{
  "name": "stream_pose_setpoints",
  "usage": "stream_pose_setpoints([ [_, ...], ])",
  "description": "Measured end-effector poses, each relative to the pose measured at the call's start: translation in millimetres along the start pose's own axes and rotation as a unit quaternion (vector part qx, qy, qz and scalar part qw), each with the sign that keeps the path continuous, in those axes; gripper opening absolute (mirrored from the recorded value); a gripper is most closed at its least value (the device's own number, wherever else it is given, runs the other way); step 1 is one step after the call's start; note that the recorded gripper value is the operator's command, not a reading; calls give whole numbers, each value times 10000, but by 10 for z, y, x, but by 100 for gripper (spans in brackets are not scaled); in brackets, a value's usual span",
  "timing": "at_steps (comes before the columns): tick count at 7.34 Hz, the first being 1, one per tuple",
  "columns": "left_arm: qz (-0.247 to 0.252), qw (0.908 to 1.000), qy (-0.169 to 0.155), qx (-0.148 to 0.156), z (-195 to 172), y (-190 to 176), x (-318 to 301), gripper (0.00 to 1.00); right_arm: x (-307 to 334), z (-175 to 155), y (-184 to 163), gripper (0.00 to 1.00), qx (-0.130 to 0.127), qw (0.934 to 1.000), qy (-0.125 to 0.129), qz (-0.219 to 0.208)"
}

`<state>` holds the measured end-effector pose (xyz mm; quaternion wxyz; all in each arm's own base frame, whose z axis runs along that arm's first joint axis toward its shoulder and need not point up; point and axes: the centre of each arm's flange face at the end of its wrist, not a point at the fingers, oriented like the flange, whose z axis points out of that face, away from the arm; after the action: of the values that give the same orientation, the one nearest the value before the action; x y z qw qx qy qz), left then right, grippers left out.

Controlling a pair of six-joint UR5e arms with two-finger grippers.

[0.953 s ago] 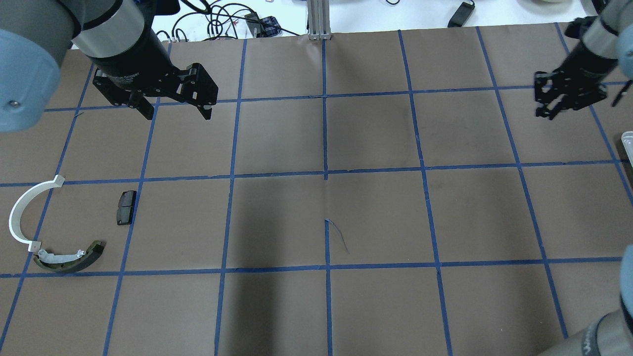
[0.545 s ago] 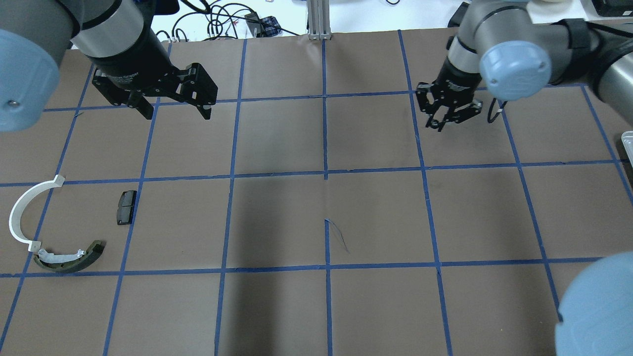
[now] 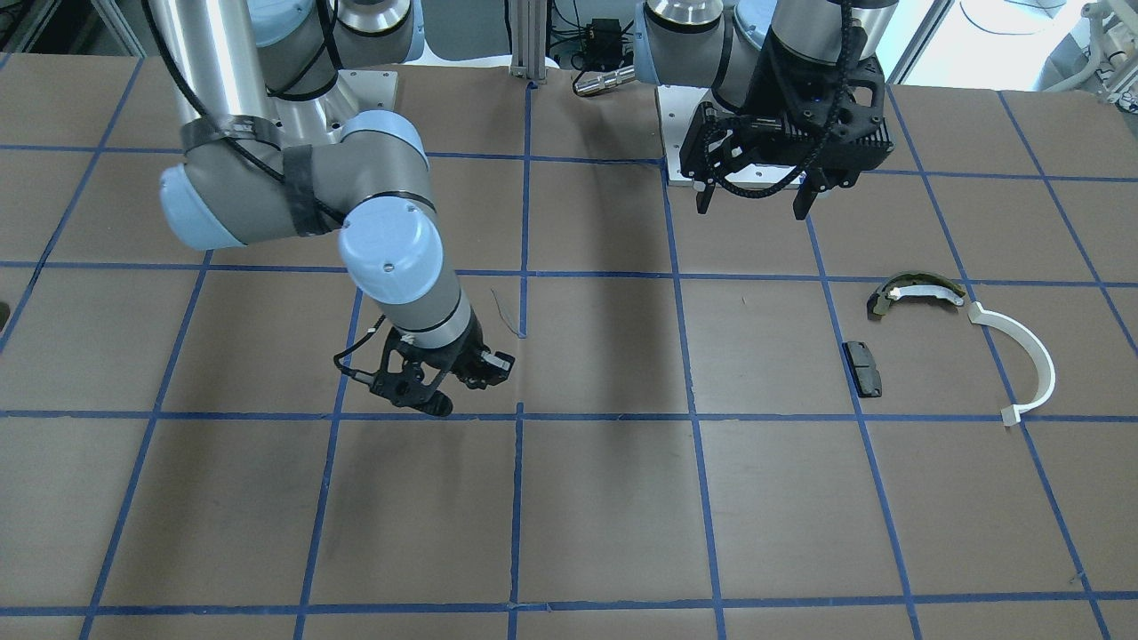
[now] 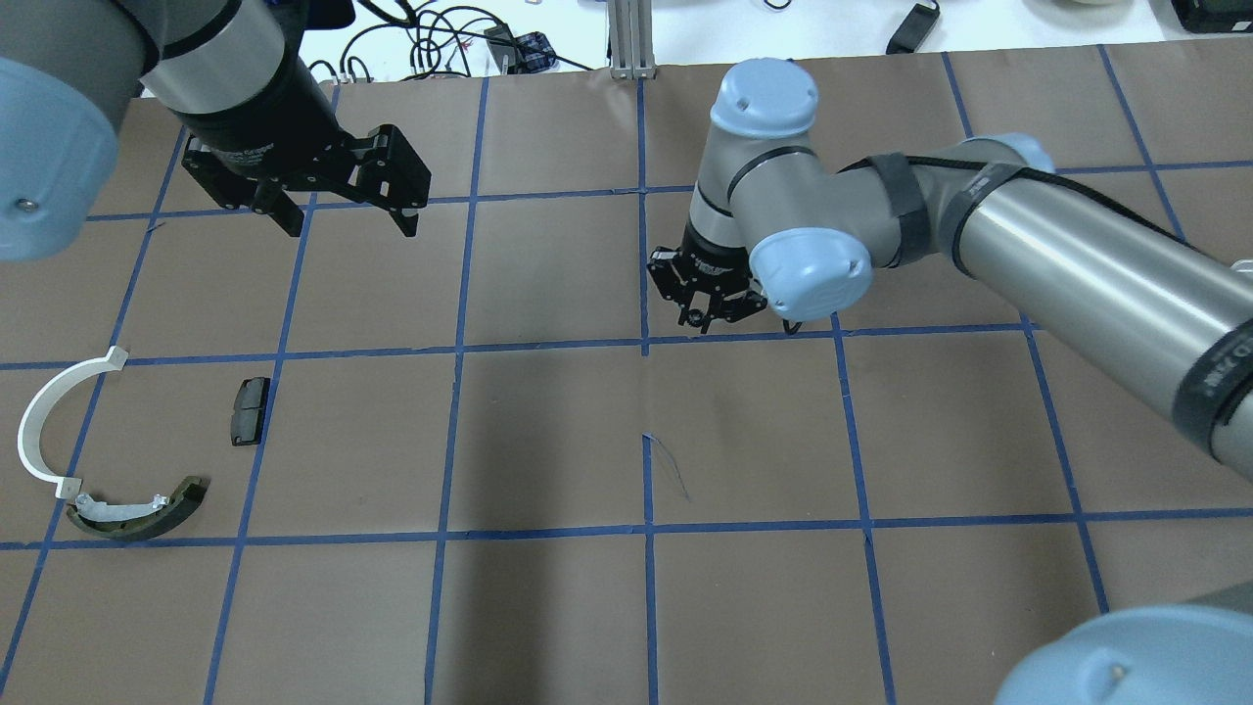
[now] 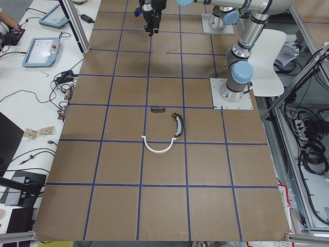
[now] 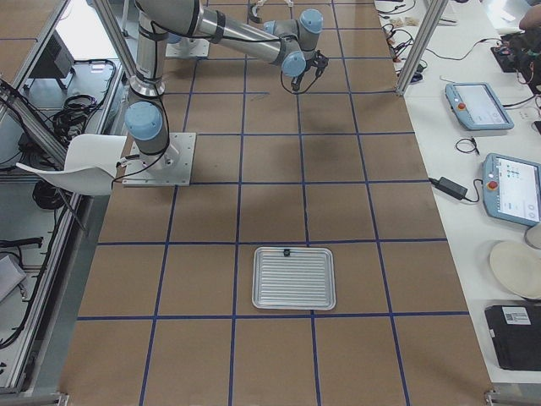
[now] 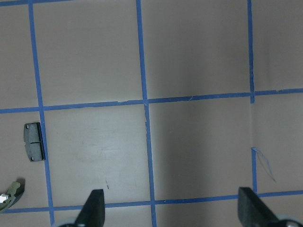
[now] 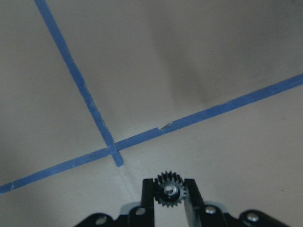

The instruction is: Place bearing gear from tray to pile

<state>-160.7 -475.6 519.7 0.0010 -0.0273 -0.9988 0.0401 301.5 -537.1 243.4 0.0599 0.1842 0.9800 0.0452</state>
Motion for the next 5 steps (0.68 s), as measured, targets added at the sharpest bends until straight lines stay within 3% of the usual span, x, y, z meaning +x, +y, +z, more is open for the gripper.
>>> stream_pose_setpoints([
  [2, -5, 10000, 3, 0, 0, 0, -1, 100, -230, 359, 418, 13, -41, 9999, 39, -131],
  [3, -6, 10000, 3, 1, 0, -1, -2, 100, -308, 440, 554, 66, -41, 9999, 45, -136],
  [4, -3, 10000, 5, 0, 0, -1, -2, 100, -364, 477, 638, 100, -14, 9999, 46, -157],
  [5, -3, 10000, 7, 0, 0, -1, -1, 100, -400, 483, 669, 100, 62, 9998, 18, -200],
])
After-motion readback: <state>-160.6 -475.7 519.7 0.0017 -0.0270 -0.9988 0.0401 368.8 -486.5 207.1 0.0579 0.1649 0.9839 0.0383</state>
